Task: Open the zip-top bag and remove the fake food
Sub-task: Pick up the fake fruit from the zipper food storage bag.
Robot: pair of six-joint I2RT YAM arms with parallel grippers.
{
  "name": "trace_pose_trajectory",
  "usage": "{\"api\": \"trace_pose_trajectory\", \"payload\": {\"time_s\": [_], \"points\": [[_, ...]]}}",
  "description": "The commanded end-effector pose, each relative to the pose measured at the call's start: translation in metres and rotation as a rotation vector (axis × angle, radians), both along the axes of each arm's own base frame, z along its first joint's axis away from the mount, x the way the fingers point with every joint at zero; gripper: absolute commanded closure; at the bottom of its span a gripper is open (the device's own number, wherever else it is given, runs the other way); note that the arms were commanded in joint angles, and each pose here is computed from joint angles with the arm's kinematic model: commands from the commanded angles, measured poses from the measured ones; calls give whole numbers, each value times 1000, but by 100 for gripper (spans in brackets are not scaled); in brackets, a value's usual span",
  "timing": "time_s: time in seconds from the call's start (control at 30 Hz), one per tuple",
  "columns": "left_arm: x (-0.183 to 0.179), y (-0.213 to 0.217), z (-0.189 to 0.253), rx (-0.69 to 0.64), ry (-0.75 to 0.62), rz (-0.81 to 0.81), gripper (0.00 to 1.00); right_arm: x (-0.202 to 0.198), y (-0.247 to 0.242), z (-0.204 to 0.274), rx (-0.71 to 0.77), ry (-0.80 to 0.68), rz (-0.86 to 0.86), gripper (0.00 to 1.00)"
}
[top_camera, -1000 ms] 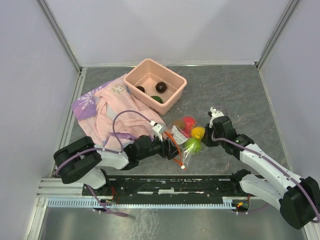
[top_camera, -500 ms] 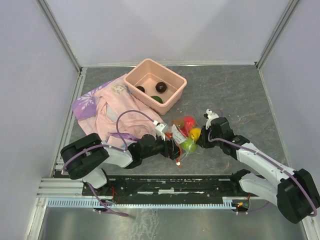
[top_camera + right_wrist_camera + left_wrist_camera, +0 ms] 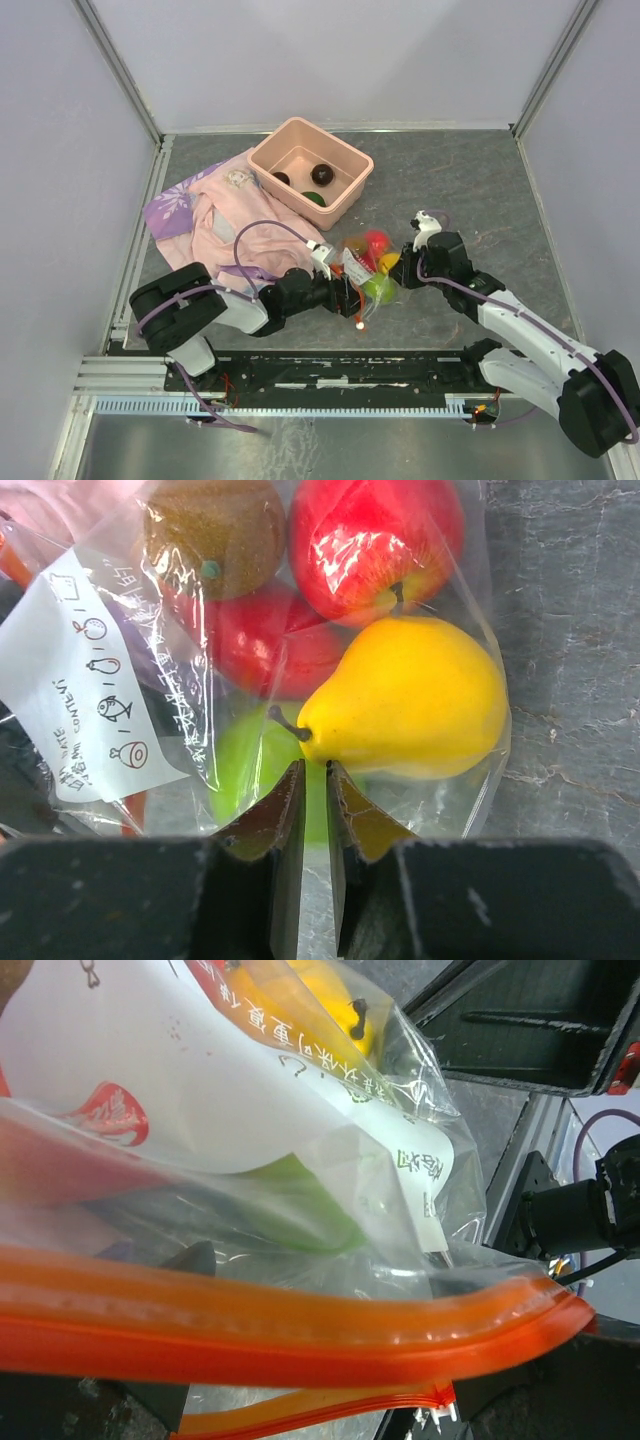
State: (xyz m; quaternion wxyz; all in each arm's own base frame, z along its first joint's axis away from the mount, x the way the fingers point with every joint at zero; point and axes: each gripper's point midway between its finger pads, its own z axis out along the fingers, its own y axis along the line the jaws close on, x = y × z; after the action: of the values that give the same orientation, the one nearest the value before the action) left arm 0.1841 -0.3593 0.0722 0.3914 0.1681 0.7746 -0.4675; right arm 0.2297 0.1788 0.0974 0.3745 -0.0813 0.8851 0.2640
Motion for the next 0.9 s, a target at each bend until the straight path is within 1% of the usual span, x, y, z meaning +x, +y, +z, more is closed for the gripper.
{"api": "trace_pose_trajectory", "payload": {"time_s": [0.0,0.1,0.33,0.47,0.63,0.87], "points": [[8,-12,28,-116,-14,8,7,14,12,15,31,-47,28,80],[7,-13,27,-124,-6,6,7,13,12,5,25,-17,24,81],[9,-15,22,-127,13,12,6,9,18,-12,16,42,64,81],[14,-14,18,-111,18,38,6,8,24,-13,24,39,110,80],[22,-12,8,-60,38,77,4,8,32,-12,40,37,149,78],[26,-15,7,-43,49,89,4,7,49,-13,73,39,226,77]]}}
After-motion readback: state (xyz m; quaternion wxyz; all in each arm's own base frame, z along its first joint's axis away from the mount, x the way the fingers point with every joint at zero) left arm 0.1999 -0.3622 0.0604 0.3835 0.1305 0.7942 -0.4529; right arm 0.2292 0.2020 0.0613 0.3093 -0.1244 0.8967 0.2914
